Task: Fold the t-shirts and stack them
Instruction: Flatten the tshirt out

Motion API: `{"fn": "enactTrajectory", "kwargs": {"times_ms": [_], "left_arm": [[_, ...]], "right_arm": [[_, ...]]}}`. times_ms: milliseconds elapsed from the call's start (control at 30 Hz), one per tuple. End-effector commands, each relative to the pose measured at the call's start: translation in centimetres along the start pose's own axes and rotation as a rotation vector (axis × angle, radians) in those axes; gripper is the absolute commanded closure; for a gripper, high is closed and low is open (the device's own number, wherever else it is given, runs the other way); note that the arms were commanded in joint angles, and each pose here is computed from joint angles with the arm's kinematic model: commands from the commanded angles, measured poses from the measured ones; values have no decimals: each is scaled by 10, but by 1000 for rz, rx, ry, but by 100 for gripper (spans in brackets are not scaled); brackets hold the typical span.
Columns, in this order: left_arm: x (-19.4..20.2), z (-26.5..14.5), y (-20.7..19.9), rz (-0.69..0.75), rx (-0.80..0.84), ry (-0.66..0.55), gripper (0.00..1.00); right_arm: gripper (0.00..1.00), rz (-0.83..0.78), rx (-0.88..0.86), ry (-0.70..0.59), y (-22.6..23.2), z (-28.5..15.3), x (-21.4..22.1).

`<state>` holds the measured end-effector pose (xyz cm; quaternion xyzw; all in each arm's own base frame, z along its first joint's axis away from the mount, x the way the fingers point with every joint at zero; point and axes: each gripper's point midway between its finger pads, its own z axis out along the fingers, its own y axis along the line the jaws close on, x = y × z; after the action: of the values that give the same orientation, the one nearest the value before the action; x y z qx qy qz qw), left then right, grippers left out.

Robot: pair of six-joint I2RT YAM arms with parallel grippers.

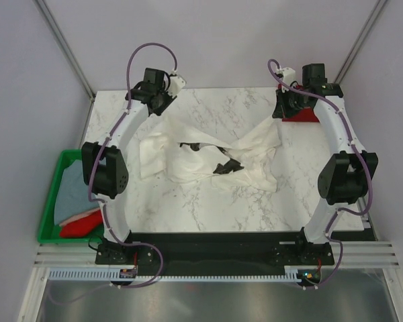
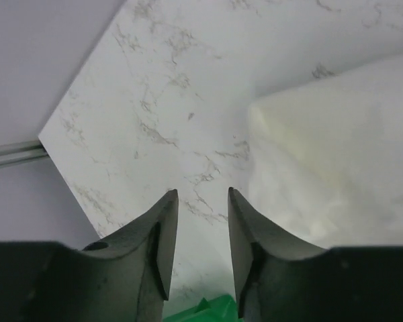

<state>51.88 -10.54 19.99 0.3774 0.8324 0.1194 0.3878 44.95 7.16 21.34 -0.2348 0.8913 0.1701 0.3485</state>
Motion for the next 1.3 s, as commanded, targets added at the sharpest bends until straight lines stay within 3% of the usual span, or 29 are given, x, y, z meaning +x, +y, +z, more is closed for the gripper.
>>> {"fn": "enactTrajectory", "kwargs": {"times_ms": [0,133,233,400,567,1033,1267], "left_arm": [[-3,-13,2,-53,-10,0,55],[9,-37,-37,-36,76,-5,53],[35,-46,-69,-38,183,40,60],[87,-28,-102,-39,250,192,56],[102,-2,-102,-110,257,254,58],[119,50,-101,-129,264,331,60],[121,63,-100,-128,271,343,67]], "right_arm": [[100,-2,-23,-58,3,-3,-20],[100,-3,-29,-51,6,-6,-14],[100,7,-44,-39,11,-5,-6],[100,21,-54,-25,12,-1,1],[100,18,-47,-20,10,1,2],[100,33,-44,22,3,15,14],[100,32,-35,32,-1,18,16]]}}
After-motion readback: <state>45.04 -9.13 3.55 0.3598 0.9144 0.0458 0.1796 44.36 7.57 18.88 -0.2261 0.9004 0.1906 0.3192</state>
